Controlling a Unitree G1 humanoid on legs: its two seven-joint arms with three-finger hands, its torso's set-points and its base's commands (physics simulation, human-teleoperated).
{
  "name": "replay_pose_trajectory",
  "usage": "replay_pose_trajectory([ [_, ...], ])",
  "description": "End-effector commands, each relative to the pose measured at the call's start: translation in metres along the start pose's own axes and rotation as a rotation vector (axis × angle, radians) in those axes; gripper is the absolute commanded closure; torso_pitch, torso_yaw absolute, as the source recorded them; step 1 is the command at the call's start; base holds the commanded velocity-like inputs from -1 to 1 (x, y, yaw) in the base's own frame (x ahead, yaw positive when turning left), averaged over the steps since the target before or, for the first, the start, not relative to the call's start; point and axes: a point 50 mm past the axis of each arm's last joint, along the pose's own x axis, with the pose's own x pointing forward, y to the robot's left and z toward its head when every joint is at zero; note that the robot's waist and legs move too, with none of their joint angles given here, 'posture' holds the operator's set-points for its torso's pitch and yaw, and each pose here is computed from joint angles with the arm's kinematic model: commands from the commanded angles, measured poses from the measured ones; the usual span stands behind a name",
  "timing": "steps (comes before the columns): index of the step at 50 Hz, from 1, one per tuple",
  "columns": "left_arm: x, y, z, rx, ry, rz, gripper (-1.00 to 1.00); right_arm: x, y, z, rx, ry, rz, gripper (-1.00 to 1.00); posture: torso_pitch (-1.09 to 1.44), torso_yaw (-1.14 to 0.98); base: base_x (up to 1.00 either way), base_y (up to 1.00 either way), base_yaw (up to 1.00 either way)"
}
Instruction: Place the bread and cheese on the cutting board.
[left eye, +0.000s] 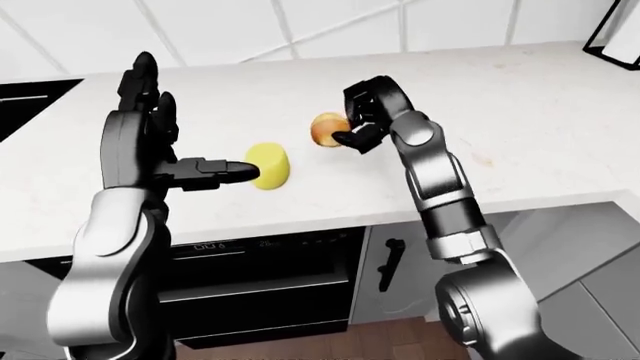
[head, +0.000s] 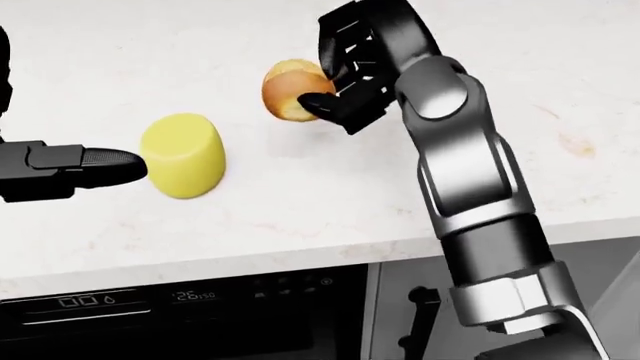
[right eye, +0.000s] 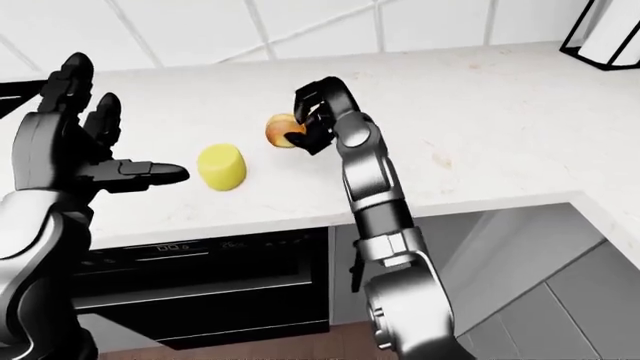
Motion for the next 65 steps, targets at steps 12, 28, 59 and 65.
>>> replay_pose_trajectory([
  [12,0.004,-0.004,0.023,0.008,-0.082,-0.010,-1.00,-0.029,-0.052,0.087,0.071,-0.144,-0.155,1.00,0.00,0.00,0.00,0.00,0.00],
  [28,0.018,-0.018,0.038,-0.011,-0.022,-0.038,-1.00,-0.104,-0.078,0.095,0.255,-0.236,-0.301,1.00,0.00,0.00,0.00,0.00,0.00],
  [59,0.028,-0.053,0.010,0.137,0.091,-0.204,-1.00,-0.135,-0.088,0.105,0.241,-0.341,-0.346,1.00,0.00,0.00,0.00,0.00,0.00],
  [65,0.026,-0.051,-0.002,0.159,0.124,-0.201,-1.00,-0.133,-0.085,0.104,0.238,-0.339,-0.335,1.00,0.00,0.00,0.00,0.00,0.00],
])
